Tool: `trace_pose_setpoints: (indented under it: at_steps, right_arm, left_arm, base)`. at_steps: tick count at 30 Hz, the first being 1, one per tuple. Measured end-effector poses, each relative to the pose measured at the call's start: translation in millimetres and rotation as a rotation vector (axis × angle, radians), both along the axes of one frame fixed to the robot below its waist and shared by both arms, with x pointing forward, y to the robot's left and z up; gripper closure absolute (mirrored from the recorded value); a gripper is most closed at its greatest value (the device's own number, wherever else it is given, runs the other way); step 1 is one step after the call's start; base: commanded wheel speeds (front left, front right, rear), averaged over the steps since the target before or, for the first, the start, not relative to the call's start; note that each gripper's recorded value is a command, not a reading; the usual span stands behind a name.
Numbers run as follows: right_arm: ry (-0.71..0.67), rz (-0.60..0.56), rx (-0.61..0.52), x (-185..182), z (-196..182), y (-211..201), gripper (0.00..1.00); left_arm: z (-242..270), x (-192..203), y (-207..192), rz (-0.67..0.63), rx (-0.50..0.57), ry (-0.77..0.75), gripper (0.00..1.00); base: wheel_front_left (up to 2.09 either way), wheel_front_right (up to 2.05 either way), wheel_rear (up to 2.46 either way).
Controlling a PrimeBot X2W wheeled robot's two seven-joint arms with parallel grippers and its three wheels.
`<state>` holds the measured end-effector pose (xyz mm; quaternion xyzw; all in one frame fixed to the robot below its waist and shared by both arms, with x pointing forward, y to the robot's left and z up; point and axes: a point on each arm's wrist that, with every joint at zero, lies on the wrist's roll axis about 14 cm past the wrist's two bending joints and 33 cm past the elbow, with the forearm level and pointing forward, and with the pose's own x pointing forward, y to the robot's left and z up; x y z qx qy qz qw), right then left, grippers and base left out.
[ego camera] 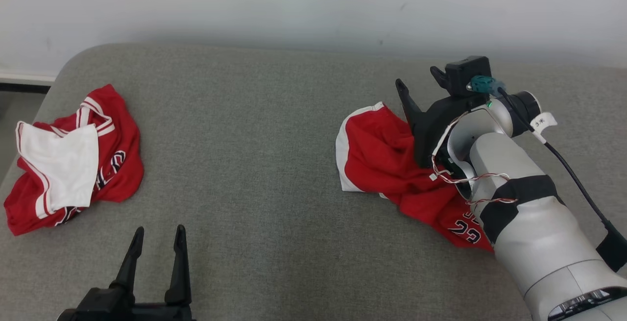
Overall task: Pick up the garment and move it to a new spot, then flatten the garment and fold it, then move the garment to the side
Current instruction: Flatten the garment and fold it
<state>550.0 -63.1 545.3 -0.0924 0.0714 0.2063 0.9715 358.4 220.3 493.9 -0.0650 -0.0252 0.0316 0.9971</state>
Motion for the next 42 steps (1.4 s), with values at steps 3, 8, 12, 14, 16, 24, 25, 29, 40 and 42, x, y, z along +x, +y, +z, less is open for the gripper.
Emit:
trace_pose_setpoints:
  at_steps: [3, 8, 12, 14, 16, 24, 25, 29, 40, 42]
  right_arm:
    - [0.115, 0.012, -0.047, 8, -27, 9, 0.0]
    - [0.224, 0.019, -0.068, 17, -50, 19, 0.0]
    - [0.32, 0.025, -0.091, 17, -74, 26, 0.0]
    - [0.343, 0.024, -0.093, 16, -79, 27, 0.0]
    - [0.378, 0.025, -0.105, 16, -87, 29, 0.0]
    - [0.513, 0.013, -0.159, 8, -114, 25, 0.38]
    - [0.517, 0.014, -0.166, 7, -116, 24, 0.59]
    - [0.46, 0.03, -0.164, 15, -111, 26, 1.0]
    - [0.054, 0.138, -0.059, 27, -20, 58, 1.0]
    - [-0.019, 0.158, -0.029, 24, 0, 65, 1.0]
  left_arm:
    - [-4, 4, 2, 0.007, -0.005, 0.014, 0.0]
    - [-5, 11, 3, 0.015, -0.015, 0.017, 0.0]
    - [-7, 11, 8, 0.029, -0.017, 0.023, 0.0]
    - [-7, 12, 9, 0.034, -0.02, 0.024, 0.0]
    - [-7, 12, 12, 0.041, -0.019, 0.025, 0.0]
    - [-12, 9, 18, 0.064, -0.028, 0.039, 0.0]
    - [-12, 9, 18, 0.065, -0.029, 0.041, 0.0]
    - [-15, 9, 19, 0.07, -0.032, 0.048, 0.0]
    - [-2, -1, 25, 0.089, -0.028, 0.01, 0.0]
    - [0, -4, 27, 0.095, -0.024, 0.004, 0.0]
  base:
    - [0.0, 0.0, 0.0]
    - [0.0, 0.0, 0.0]
    - [0.0, 0.0, 0.0]
    - [0.0, 0.0, 0.0]
    - [0.0, 0.0, 0.0]
    - [0.0, 0.0, 0.0]
    - [0.0, 0.0, 0.0]
    - [0.0, 0.0, 0.0]
    - [0.0, 0.0, 0.0]
    - [0.0, 0.0, 0.0]
